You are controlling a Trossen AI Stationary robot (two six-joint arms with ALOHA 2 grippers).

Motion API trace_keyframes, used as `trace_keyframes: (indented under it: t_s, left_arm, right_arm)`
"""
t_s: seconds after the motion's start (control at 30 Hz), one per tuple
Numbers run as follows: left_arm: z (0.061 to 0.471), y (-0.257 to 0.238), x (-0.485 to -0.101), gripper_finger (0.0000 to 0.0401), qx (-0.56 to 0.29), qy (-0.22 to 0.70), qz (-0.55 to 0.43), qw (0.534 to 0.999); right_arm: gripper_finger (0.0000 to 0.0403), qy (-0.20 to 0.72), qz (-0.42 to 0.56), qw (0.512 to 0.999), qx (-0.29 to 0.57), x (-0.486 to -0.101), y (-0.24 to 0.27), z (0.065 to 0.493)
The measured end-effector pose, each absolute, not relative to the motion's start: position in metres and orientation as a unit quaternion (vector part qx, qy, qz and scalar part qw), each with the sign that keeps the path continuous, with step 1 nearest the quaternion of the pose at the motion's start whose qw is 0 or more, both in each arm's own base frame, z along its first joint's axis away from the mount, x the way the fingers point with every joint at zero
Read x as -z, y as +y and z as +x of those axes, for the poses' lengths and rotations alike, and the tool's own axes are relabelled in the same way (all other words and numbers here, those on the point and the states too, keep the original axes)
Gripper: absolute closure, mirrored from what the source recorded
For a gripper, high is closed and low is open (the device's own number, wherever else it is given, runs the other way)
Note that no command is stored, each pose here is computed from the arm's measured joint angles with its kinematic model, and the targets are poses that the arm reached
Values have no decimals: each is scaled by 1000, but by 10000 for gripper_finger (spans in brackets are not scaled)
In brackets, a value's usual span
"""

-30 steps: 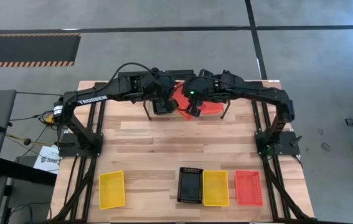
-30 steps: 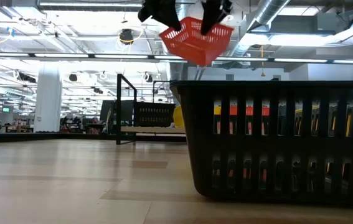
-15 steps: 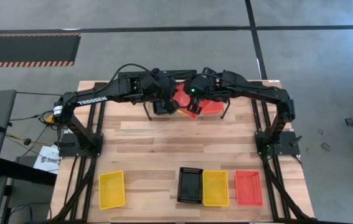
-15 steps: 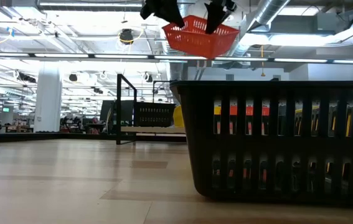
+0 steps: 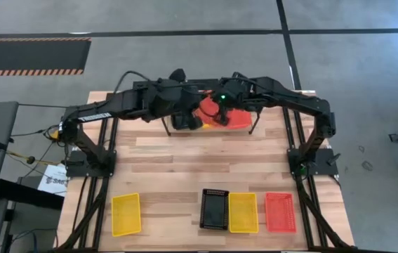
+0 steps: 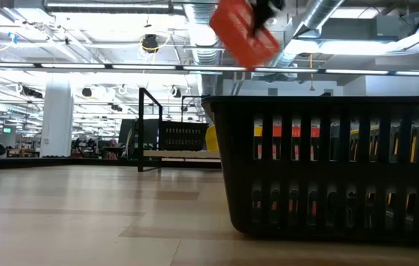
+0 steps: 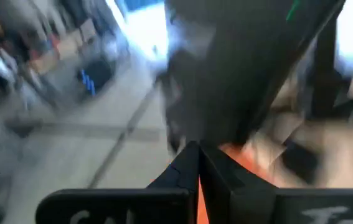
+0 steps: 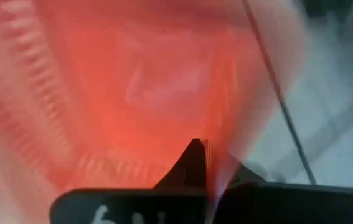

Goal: Stack baskets on shelf by color
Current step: Stack the left orange bin on top of the other orange bin on the shelf

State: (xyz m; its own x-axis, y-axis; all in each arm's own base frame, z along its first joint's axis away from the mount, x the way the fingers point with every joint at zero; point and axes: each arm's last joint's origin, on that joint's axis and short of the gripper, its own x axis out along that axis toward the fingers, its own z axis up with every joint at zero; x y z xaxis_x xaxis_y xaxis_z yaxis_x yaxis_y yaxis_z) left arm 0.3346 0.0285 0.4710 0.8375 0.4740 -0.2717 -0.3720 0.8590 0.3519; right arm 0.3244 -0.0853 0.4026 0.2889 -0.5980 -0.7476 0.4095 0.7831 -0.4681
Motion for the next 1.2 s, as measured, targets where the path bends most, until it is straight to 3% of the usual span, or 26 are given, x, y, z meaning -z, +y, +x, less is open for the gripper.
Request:
trace_keyframes:
  t_s: [0.17, 0.37, 0.47, 0.67, 0.8, 1.2]
  left_arm:
    - [313, 17, -506, 399, -218, 124, 165, 954]
    - [299, 6, -505, 400, -222, 184, 172, 942]
    - [289, 5, -488, 401, -226, 269, 140, 926]
    - [269, 2, -444, 401, -254, 455, 77, 850]
    - [267, 0, -417, 401, -284, 515, 45, 807]
    - [277, -4, -347, 401, -254, 603, 23, 756]
  right_arm:
    - [402, 515, -91, 788, 327, -402, -94, 322]
    - [402, 528, -96, 773, 337, -400, -103, 317]
    - [402, 510, -85, 778, 357, -415, -109, 300]
    - [402, 455, -50, 791, 405, -449, -117, 252]
    - [402, 395, 14, 819, 416, -472, -117, 215]
    - [402, 155, 210, 936, 237, -532, -72, 117]
